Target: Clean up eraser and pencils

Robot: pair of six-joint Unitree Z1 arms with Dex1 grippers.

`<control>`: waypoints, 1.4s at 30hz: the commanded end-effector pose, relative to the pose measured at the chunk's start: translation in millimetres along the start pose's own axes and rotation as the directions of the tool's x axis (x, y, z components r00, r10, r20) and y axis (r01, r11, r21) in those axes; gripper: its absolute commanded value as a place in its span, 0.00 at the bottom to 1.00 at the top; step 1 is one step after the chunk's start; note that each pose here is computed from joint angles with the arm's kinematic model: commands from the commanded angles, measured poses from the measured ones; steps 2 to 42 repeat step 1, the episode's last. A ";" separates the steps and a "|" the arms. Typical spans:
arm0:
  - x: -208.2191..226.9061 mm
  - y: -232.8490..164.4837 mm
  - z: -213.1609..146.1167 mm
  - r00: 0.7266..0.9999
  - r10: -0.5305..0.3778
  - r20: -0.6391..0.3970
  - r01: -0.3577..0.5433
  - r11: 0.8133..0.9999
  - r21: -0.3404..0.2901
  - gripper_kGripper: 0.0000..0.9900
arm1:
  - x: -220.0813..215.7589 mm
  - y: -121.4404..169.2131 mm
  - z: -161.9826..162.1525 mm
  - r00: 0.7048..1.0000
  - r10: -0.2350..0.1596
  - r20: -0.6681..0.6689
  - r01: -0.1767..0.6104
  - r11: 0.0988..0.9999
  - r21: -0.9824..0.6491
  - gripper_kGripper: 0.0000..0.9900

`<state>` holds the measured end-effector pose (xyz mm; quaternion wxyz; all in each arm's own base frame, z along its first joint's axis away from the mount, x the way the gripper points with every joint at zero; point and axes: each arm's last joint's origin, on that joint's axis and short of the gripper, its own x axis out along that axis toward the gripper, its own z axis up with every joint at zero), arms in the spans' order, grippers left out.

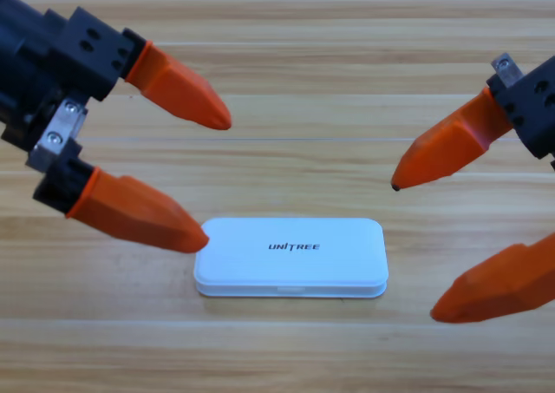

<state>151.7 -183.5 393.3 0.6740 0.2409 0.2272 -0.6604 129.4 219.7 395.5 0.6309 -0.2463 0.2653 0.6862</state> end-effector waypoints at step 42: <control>15.9 -1.1 -7.8 0.999 -0.023 -0.038 0.022 1.000 -0.016 1.00 | 4.8 -2.9 -7.2 1.000 0.008 -0.009 -0.008 1.000 0.011 0.95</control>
